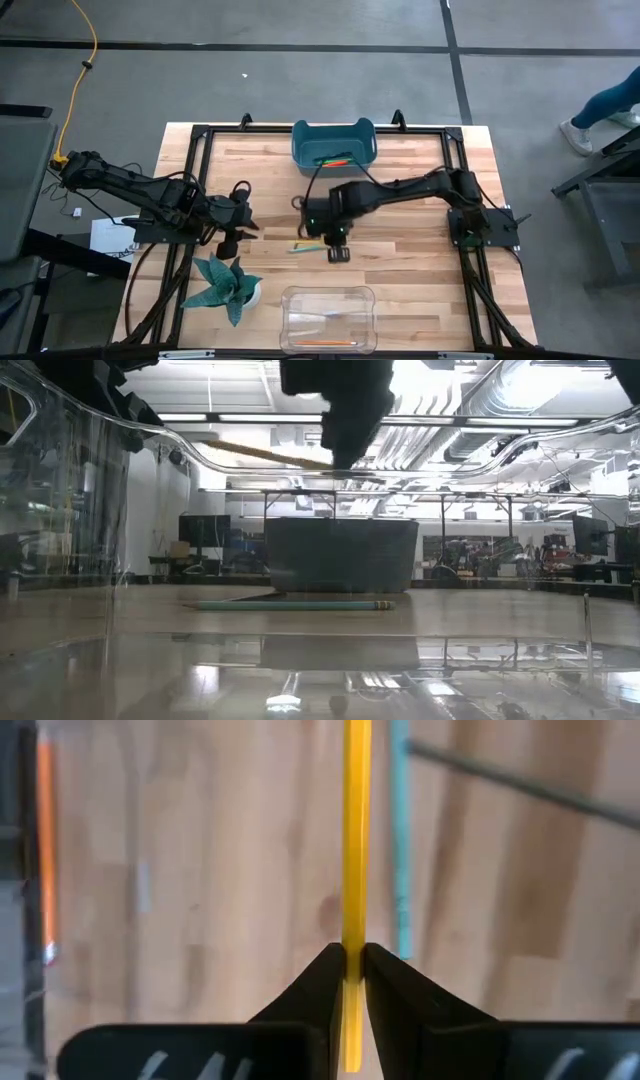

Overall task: Sort pens & pencils
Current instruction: Put the yellow pencil into the transparent bin

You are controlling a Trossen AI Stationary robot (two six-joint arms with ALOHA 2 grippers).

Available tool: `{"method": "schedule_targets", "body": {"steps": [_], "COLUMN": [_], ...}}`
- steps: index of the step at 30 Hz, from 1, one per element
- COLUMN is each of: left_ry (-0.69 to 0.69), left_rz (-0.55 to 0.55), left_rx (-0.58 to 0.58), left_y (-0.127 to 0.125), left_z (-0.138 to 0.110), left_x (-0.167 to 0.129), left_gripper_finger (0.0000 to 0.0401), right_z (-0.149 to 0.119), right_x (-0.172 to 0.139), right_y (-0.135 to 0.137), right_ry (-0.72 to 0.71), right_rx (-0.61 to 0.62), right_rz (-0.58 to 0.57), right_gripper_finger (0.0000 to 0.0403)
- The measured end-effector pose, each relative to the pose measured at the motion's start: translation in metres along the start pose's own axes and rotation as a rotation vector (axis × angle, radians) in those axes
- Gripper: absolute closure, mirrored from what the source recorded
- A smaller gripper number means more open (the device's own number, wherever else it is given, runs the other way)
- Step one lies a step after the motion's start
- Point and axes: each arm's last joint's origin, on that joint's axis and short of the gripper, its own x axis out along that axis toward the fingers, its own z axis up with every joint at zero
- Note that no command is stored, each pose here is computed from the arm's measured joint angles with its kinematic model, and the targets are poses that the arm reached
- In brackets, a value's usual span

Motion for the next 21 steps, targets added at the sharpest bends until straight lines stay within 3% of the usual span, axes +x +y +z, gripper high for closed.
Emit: {"method": "schedule_targets", "body": {"steps": [11, 21], "left_ry": [-0.003, -0.015], "left_rz": [-0.022, -0.026], "left_rx": [-0.050, -0.088], "left_y": [-0.001, -0.001], "left_z": [0.001, 0.002], "left_x": [0.000, 0.000], "left_gripper_finger": [0.0297, 0.0297], "right_z": [-0.008, -0.011], "right_x": [0.013, 0.017], "right_y": [0.080, 0.113], "right_ry": [0.007, -0.036], "right_rx": [-0.069, -0.076], "right_rz": [0.088, 0.149], "right_gripper_finger": [0.0369, 0.0369]}}
